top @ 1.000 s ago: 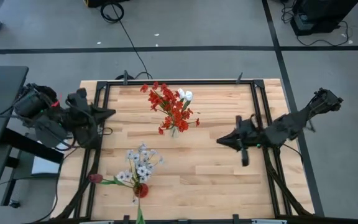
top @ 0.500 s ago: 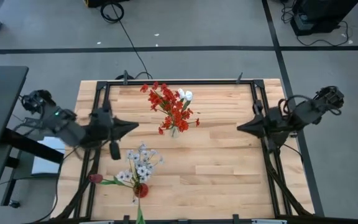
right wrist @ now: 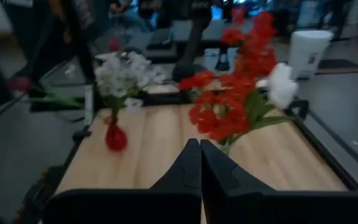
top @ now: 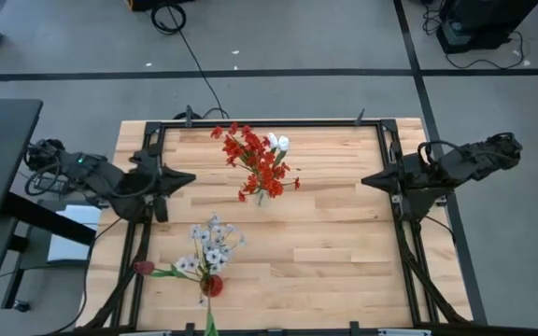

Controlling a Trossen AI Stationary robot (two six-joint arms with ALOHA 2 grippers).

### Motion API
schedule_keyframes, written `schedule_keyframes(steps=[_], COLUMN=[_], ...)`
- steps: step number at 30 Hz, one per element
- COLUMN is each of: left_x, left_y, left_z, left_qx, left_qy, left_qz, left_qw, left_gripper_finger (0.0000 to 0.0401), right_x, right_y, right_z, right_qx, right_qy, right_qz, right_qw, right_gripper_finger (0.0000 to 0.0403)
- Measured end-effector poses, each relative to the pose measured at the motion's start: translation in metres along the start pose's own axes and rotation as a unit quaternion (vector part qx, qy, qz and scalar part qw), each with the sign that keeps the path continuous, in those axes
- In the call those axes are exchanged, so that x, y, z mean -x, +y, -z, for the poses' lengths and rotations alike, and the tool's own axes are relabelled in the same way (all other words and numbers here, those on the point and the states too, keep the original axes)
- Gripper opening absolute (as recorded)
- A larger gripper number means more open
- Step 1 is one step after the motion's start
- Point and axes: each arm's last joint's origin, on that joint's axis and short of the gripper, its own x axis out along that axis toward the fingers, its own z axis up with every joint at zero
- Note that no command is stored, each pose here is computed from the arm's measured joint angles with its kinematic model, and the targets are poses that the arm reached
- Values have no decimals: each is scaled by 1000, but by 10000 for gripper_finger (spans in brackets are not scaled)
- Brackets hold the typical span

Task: Sort flowers into vase by color
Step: Return to Home Position

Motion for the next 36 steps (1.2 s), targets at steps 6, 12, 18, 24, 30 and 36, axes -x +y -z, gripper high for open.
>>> schedule_keyframes(steps=[6, 12, 18, 24, 30, 36], left_x=[18, 21, 13, 11, 0, -7], left_y=[26, 39, 40, 42, 41, 40], left_z=[39, 82, 115, 127, 149, 167], left_qx=[-28, -11, -24, -14, -11, -30], left_qy=[-50, -45, -19, -33, -16, -30], left_qz=[37, 73, 94, 90, 86, 92], left_qw=[998, 996, 995, 995, 996, 995], left_gripper_finger=[0, 0, 0, 0, 0, 0], right_x=[12, 20, -2, -26, -43, -52], right_y=[-9, -18, -13, -10, -11, -18], right_z=[12, 35, 64, 99, 130, 160], right_qx=[9, -23, -46, -68, -100, -92], right_qy=[-64, -79, -140, -144, -146, -165], right_qz=[-13, -20, -36, -37, -39, -15], right_qw=[998, 996, 988, 987, 983, 982], right_gripper_finger=[0, 0, 0, 0, 0, 0])
